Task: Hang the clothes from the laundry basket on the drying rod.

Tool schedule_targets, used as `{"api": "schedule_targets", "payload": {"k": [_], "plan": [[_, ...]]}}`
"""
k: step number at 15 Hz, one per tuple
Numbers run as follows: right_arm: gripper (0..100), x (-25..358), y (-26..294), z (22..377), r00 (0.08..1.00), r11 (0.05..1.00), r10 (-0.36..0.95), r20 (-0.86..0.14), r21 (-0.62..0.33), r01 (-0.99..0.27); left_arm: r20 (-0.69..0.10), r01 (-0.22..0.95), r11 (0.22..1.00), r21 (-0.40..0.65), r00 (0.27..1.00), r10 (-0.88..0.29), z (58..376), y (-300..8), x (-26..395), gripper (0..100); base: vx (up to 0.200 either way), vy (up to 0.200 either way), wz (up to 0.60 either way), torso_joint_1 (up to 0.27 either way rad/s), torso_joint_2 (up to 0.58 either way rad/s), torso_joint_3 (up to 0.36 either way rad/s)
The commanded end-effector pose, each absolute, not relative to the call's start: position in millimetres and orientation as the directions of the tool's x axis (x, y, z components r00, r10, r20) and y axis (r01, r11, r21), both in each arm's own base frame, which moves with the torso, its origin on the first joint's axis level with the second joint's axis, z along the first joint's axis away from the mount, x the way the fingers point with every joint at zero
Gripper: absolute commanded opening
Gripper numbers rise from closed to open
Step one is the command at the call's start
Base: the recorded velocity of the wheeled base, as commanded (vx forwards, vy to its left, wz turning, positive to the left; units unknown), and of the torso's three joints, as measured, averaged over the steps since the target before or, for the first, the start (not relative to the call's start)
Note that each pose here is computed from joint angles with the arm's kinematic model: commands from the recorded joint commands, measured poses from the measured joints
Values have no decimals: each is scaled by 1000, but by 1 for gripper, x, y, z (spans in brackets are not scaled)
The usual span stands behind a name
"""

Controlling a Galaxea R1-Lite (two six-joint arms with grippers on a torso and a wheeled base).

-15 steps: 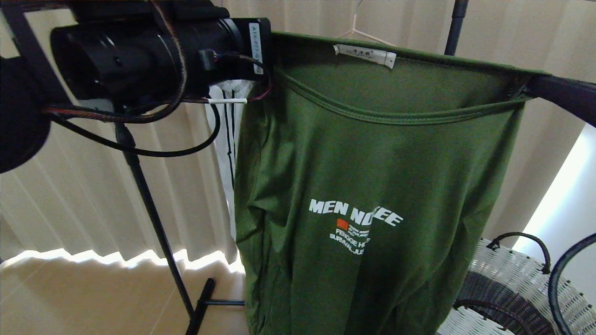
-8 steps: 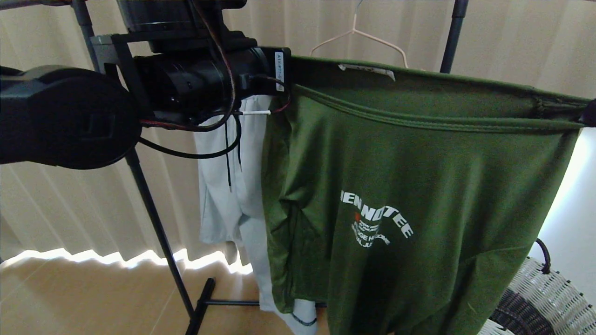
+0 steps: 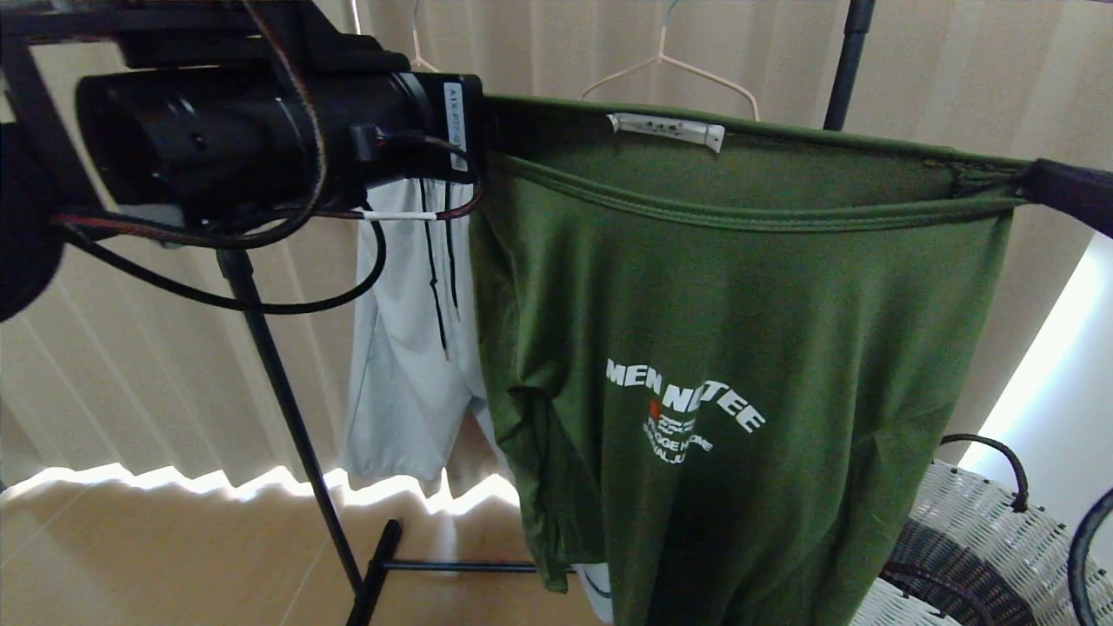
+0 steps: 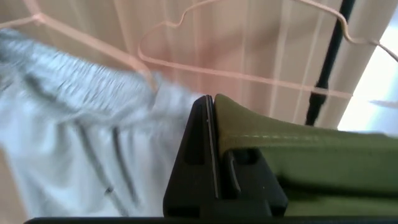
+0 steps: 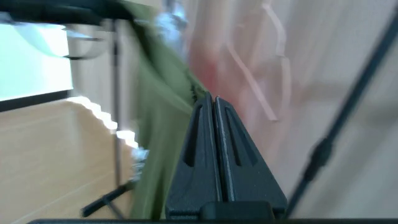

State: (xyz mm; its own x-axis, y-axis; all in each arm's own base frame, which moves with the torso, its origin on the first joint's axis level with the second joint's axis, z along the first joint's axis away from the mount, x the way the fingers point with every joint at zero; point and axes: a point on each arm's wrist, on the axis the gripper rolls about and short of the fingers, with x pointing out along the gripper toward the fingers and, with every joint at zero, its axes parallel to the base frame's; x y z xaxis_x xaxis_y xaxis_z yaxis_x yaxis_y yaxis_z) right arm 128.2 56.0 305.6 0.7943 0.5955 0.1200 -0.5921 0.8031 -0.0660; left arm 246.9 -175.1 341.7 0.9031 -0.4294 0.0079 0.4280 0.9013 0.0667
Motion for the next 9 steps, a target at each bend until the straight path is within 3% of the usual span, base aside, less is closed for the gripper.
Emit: {"api": "schedule_targets", "payload": {"k": [1,9], "plan": [[0,158,63,308,813,818,576,89,-58,-573,38,456,888,63,888,-459,351,-154,215,0,0,0,0,0,0,0],[0,209,80,311,809,826,563,168,-77,-559,0,678,732,74,734,-679,342,-119,154,0,0,0,0,0,0,0]]}}
